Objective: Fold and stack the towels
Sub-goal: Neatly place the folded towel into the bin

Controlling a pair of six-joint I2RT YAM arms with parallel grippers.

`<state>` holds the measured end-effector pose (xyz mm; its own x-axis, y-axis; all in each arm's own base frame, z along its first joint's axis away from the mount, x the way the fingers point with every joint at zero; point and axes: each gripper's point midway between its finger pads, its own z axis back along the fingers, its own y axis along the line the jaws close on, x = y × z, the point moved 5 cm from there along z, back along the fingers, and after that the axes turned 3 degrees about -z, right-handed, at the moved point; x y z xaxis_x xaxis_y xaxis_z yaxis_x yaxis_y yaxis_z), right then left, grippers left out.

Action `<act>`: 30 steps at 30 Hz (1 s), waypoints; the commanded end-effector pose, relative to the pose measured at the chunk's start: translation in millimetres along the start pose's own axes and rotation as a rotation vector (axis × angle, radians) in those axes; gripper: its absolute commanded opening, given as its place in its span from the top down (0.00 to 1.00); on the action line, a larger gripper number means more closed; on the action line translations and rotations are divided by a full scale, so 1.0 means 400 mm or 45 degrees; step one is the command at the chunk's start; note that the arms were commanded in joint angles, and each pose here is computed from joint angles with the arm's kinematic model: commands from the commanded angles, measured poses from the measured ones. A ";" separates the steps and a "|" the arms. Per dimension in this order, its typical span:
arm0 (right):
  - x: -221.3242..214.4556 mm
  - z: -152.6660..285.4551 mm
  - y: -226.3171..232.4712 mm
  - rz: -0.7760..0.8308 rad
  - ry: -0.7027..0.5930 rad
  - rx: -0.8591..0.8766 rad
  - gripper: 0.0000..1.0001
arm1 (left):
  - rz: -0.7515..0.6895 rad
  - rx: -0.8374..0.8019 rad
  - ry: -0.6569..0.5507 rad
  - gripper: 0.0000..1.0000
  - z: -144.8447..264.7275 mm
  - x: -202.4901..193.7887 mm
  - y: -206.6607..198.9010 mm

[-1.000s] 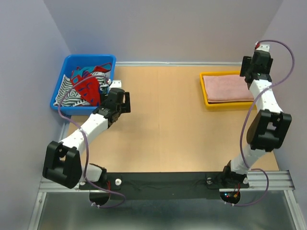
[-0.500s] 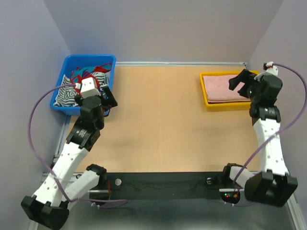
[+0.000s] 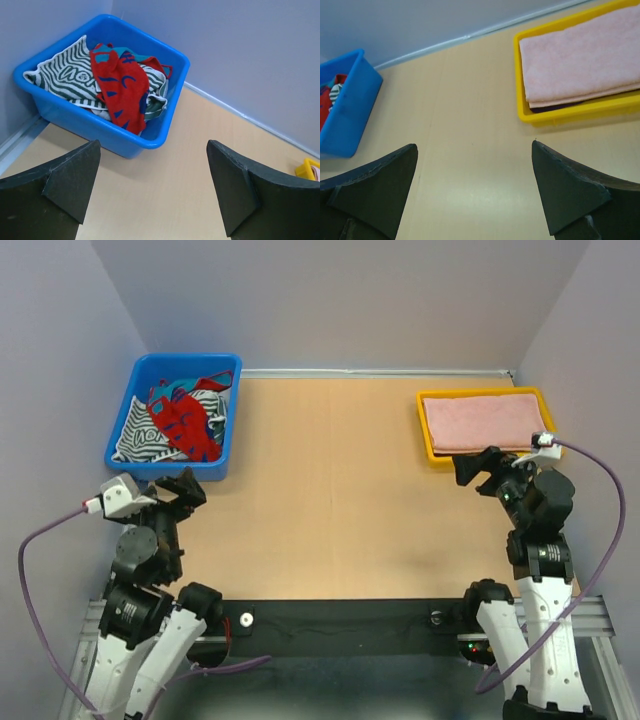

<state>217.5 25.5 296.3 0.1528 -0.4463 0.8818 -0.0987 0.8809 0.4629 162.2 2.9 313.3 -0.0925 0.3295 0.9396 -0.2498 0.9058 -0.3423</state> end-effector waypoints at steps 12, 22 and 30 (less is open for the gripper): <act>0.003 0.078 -0.001 0.206 -0.095 -0.073 0.00 | 0.270 -0.012 -0.252 0.01 0.106 0.024 0.095; 0.009 0.114 -0.007 0.240 -0.204 -0.100 0.00 | 0.251 0.014 -0.223 0.01 0.095 0.015 0.093; 0.011 0.121 -0.012 0.233 -0.234 -0.117 0.00 | 0.270 0.019 -0.245 0.01 0.102 0.021 0.100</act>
<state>172.4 14.1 296.4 0.0019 -0.3027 0.9531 -0.0230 0.9528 0.3027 119.9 24.1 300.9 -0.2569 0.4342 0.8634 -0.2253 0.8418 -0.4905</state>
